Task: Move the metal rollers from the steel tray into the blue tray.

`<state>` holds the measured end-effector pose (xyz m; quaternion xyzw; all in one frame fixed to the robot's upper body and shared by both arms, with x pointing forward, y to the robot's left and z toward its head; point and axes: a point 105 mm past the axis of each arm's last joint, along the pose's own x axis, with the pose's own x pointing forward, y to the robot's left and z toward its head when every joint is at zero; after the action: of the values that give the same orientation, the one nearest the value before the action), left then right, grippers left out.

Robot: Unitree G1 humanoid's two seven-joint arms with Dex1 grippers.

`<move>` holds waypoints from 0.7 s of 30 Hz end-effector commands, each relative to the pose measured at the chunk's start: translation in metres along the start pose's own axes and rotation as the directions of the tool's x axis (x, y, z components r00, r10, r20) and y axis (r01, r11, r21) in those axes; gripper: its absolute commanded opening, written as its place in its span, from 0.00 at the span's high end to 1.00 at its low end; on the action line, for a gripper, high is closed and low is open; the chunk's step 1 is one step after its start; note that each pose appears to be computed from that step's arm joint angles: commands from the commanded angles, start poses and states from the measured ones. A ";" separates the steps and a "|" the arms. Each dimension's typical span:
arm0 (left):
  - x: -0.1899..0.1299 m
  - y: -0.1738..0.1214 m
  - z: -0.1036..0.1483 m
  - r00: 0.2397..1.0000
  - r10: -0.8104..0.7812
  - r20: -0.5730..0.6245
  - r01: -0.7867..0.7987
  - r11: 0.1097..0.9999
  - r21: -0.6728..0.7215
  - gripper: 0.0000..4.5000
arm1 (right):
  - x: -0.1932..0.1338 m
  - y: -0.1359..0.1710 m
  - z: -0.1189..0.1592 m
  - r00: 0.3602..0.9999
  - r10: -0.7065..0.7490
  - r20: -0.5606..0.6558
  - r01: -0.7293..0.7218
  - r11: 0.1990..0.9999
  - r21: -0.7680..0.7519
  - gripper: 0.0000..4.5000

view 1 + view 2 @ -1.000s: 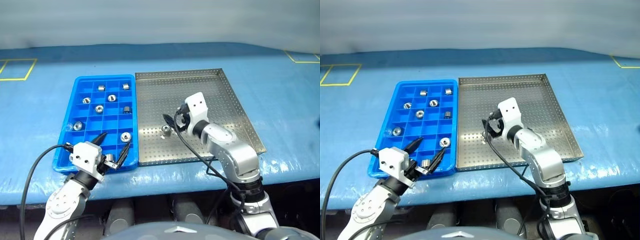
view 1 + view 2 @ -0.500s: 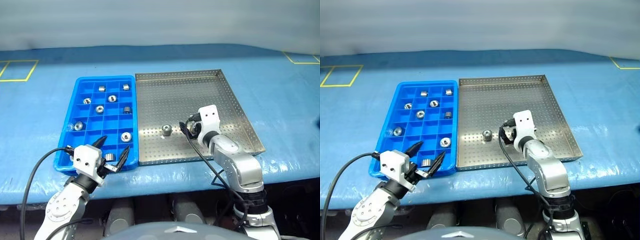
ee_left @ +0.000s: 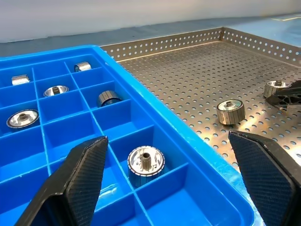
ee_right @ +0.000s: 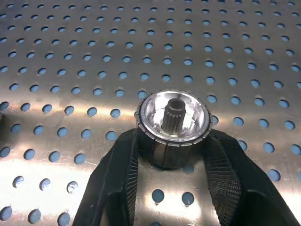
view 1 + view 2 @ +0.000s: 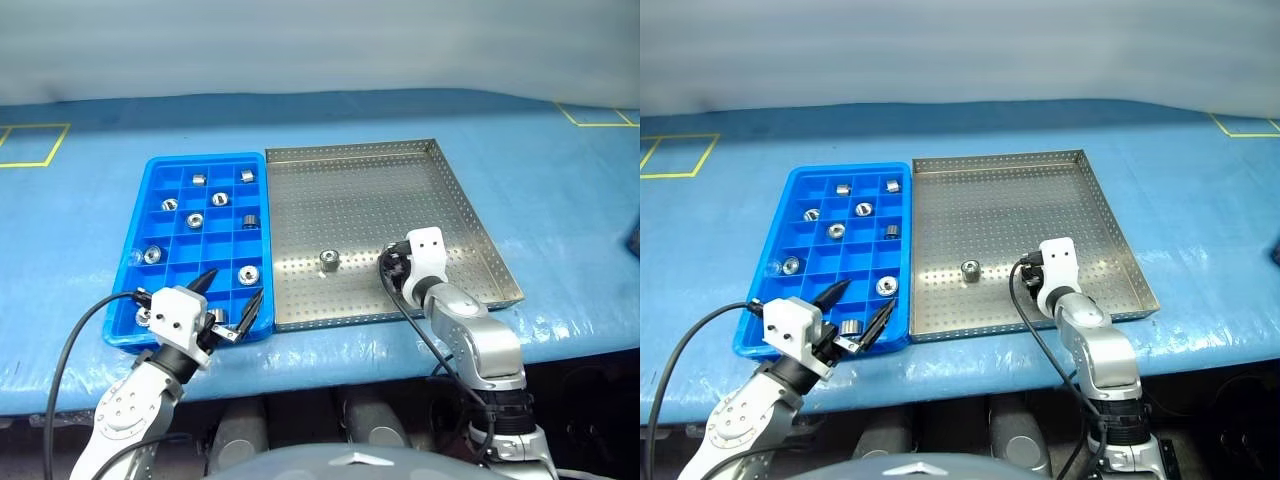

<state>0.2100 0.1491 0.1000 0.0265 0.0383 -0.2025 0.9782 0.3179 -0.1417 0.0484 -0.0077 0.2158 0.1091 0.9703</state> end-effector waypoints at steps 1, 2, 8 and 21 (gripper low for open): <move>-0.003 -0.001 0.010 0.999 0.008 0.039 -0.008 1.000 0.010 0.00 | 0.006 0.023 0.009 0.995 0.097 0.024 -0.097 0.995 -0.006 0.63; -0.003 0.000 0.010 0.999 0.012 0.040 -0.013 1.000 0.011 0.00 | 0.006 0.027 0.014 0.993 0.115 0.037 -0.114 0.993 -0.012 0.63; -0.010 0.005 0.014 0.996 0.071 0.057 -0.072 0.997 0.016 0.00 | 0.003 0.059 0.073 0.952 0.223 0.212 -0.213 0.975 -0.069 0.63; -0.040 0.013 0.015 0.962 0.265 0.068 -0.266 0.964 0.012 0.00 | -0.001 0.181 0.128 0.727 0.630 0.273 -0.557 0.774 -0.302 0.63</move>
<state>0.1833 0.1753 0.1021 0.0229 0.0345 -0.0820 0.9958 0.3355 0.0311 0.1603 -0.0118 0.0390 0.4122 0.9102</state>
